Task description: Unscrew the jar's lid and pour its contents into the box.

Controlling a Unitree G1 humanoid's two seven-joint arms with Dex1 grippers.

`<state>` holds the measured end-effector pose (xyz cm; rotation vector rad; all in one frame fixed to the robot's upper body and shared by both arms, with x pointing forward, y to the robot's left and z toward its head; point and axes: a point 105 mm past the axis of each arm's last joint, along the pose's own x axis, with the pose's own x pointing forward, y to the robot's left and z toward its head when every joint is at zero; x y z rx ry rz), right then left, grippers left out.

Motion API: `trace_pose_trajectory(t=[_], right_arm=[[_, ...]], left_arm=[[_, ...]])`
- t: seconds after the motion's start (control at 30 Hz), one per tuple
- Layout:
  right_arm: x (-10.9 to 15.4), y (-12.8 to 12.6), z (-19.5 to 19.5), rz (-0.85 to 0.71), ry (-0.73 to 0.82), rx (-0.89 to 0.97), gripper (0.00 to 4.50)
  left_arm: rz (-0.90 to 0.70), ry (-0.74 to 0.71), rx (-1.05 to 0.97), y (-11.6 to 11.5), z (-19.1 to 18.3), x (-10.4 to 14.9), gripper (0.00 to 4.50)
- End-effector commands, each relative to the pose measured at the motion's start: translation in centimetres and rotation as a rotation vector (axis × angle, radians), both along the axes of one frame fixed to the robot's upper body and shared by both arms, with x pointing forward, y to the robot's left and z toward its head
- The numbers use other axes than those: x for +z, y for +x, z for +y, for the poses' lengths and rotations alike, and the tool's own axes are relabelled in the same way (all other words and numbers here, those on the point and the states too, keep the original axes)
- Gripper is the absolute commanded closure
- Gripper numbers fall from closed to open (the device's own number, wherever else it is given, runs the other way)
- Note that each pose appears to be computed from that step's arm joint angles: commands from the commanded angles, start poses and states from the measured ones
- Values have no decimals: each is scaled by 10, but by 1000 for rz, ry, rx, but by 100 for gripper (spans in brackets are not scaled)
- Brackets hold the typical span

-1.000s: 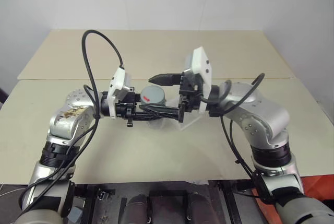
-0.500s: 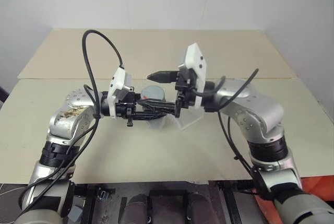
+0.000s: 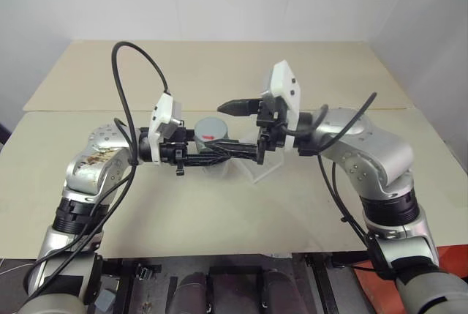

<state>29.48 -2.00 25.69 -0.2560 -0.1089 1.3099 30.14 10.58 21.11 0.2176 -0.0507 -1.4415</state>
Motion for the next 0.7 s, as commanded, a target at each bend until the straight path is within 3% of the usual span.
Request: trace_pose_trajectory(t=[0.03,0.4,0.57,0.7], right_arm=[[19,31,-45,-49,52,-227,3],[21,28,-61,-55,41,-247,3],[35,-9,-42,-47,90,-27,3],[33,-21,-17,-57,87,46,3]], left_arm=[[-61,-13,-67,-12,0,14,256],[-62,-19,-58,-10,1,13,256],[-62,-28,-43,-7,-2,12,256],[-65,-30,-40,-5,-5,12,256]])
